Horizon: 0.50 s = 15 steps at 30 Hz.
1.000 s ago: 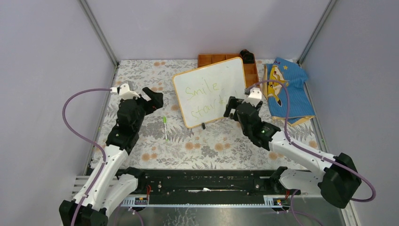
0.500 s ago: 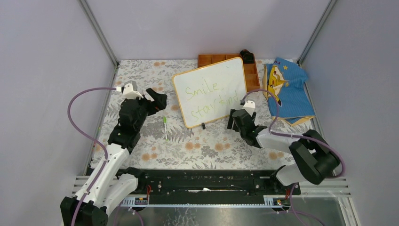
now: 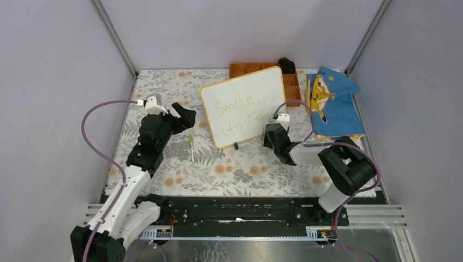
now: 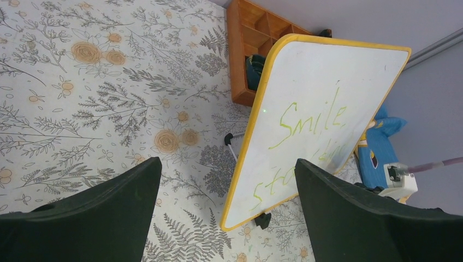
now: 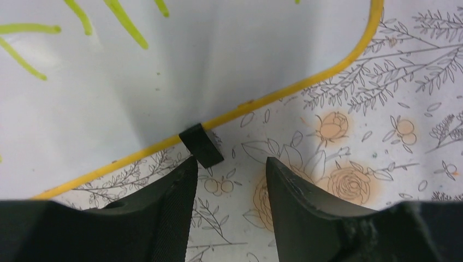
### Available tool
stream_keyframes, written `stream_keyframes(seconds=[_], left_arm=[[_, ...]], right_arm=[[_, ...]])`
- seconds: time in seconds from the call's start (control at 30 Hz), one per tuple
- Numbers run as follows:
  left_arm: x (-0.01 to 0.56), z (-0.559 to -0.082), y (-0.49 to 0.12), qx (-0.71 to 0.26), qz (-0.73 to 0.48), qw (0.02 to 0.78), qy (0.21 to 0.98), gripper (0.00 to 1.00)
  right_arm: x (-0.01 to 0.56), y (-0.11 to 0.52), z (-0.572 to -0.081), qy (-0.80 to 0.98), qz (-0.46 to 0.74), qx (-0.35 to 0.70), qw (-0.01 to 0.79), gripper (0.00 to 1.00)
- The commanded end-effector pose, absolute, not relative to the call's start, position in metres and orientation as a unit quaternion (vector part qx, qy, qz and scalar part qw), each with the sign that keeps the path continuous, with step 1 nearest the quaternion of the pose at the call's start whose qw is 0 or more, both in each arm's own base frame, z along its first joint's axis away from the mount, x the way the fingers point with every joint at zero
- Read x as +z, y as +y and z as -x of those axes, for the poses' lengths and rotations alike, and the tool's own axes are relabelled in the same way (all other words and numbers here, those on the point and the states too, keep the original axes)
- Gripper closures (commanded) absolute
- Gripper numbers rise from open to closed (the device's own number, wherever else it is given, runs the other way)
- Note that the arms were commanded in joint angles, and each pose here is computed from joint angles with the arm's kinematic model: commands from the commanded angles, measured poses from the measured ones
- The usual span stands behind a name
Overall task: Write a sentence on the whiteboard
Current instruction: Reset both arms
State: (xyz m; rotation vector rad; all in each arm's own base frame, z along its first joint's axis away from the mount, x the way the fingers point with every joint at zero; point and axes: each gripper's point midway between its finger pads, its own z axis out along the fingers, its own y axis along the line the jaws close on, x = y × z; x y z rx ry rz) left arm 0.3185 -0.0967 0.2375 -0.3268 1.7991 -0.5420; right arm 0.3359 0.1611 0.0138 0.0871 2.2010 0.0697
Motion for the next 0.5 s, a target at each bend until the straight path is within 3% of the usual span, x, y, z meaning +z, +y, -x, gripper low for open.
stream_keyframes(seconds=[0.0,0.47], left_arm=[[0.247,-0.32,-0.1,-0.237,0.126,0.592,0.76,0.02],[0.244,-0.32,-0.103,-0.242,0.123,0.585,0.764,0.02]], right_arm=[[0.028,0.171,-0.361,0.875,-0.031,0.036,0.481,0.46],[0.021,0.187,-0.358,0.881,-0.004,0.071,0.468,0.61]])
